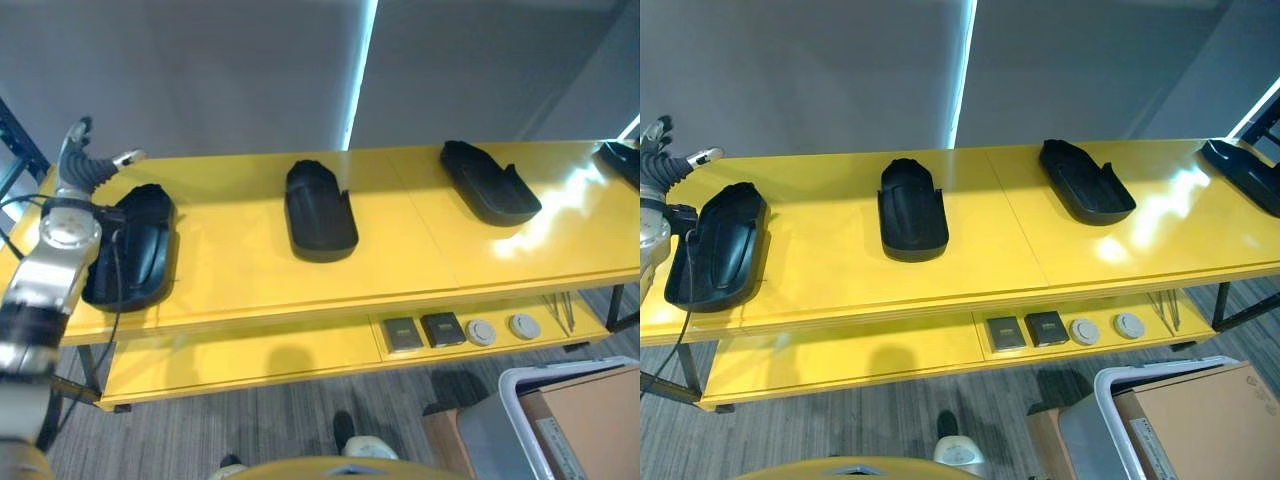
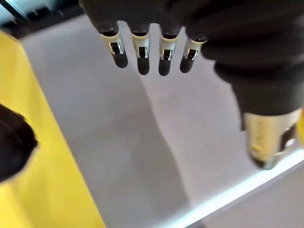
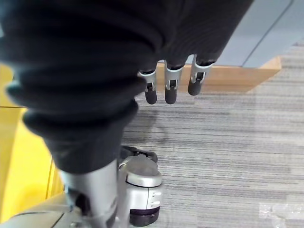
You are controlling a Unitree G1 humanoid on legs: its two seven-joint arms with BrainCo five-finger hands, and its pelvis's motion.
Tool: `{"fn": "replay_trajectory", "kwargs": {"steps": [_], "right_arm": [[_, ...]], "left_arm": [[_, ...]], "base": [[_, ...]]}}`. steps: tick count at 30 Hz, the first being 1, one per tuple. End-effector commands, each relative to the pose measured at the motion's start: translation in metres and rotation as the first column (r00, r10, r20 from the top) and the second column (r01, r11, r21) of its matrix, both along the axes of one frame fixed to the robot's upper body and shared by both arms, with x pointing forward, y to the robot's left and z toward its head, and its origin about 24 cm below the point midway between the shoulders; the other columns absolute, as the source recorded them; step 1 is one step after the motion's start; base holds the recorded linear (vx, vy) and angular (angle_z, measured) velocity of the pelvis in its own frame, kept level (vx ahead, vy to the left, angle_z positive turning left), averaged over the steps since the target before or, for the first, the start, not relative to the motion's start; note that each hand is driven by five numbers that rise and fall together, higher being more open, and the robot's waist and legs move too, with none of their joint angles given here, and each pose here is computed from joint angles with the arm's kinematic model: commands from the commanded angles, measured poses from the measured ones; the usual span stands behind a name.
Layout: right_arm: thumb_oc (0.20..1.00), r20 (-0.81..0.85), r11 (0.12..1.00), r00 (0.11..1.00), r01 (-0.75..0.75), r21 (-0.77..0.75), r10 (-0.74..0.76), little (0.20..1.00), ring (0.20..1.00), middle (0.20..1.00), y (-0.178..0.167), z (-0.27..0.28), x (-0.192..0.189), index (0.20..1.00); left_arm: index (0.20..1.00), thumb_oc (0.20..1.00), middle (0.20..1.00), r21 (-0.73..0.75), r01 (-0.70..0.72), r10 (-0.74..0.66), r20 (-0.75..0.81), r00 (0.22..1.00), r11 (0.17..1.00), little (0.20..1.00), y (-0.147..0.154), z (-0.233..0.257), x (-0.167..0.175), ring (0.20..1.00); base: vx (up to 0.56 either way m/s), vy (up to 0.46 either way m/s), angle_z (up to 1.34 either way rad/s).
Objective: Move parts from the plastic box to the shelf.
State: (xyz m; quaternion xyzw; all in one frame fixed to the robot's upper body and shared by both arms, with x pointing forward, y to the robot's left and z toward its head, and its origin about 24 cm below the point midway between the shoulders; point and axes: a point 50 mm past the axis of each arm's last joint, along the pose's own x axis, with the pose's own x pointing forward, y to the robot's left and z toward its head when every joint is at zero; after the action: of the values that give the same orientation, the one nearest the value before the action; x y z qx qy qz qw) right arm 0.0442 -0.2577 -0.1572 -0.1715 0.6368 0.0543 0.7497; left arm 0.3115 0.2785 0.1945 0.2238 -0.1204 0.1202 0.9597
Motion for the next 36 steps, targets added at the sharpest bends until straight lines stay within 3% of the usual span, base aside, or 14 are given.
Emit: {"fn": "replay_trajectory", "kwargs": {"steps": [1, 9, 10, 11, 12, 22, 31, 36], "right_arm": [[1.0, -0.026, 0.998, 1.0, -0.017, -0.062, 0.016, 1.0, 1.0, 1.0, -0.002, -0.002, -0.011, 1.0], [1.0, -0.025, 0.997, 0.998, 0.049, -0.055, -0.051, 1.0, 1.0, 1.0, 0.001, -0.003, -0.015, 1.0], [1.0, -0.02, 0.997, 0.998, 0.059, -0.057, -0.06, 1.0, 1.0, 1.0, 0.0, -0.003, -0.014, 1.0], [1.0, -0.019, 0.996, 0.998, 0.062, -0.057, -0.063, 1.0, 1.0, 1.0, 0.0, -0.003, -0.014, 1.0], [1.0, -0.016, 0.996, 0.997, 0.075, -0.056, -0.076, 1.0, 1.0, 1.0, 0.001, -0.003, -0.014, 1.0], [1.0, -0.015, 0.993, 0.994, 0.105, -0.058, -0.106, 1.0, 1.0, 1.0, 0.004, -0.005, -0.02, 1.0], [1.0, -0.01, 0.992, 0.994, 0.11, -0.061, -0.11, 1.0, 1.0, 1.0, 0.009, -0.007, -0.023, 1.0], [1.0, -0.014, 0.992, 0.993, 0.113, -0.063, -0.114, 1.0, 1.0, 1.0, 0.013, -0.009, -0.024, 1.0]], "left_arm": [[1.0, 1.0, 1.0, -0.228, 0.182, -0.19, -0.013, 0.982, 0.956, 1.0, -0.024, -0.018, -0.01, 1.0], [1.0, 1.0, 1.0, -0.404, 0.34, -0.394, -0.056, 0.917, 0.849, 1.0, -0.051, -0.075, -0.047, 1.0], [0.846, 0.846, 0.846, -0.442, 0.314, -0.386, -0.08, 0.919, 0.84, 0.846, -0.053, -0.085, -0.051, 0.846], [0.454, 0.454, 0.454, -0.446, 0.305, -0.38, -0.087, 0.921, 0.841, 0.454, -0.052, -0.089, -0.052, 0.454], [0.2, 0.2, 0.2, -0.451, 0.285, -0.366, -0.102, 0.925, 0.846, 0.2, -0.048, -0.097, -0.055, 0.2], [0.2, 0.2, 0.2, -0.433, 0.279, -0.35, -0.09, 0.933, 0.857, 0.2, -0.049, -0.098, -0.059, 0.2], [0.2, 0.2, 0.2, -0.395, 0.444, -0.408, 0.176, 0.896, 0.804, 0.2, -0.063, -0.057, -0.063, 0.2], [0.2, 0.2, 0.2, -0.36, 0.605, -0.506, 0.337, 0.794, 0.71, 0.2, -0.074, -0.029, -0.072, 0.2]], "base": [[0.0, 0.0, 0.0], [-0.01, 0.002, 0.13], [-0.03, 0.013, 0.15], [-0.03, 0.024, 0.18], [-0.01, 0.016, 0.18], [0.0, 0.002, 0.02], [0.0, 0.0, 0.0], [0.0, 0.001, 0.01]]}}
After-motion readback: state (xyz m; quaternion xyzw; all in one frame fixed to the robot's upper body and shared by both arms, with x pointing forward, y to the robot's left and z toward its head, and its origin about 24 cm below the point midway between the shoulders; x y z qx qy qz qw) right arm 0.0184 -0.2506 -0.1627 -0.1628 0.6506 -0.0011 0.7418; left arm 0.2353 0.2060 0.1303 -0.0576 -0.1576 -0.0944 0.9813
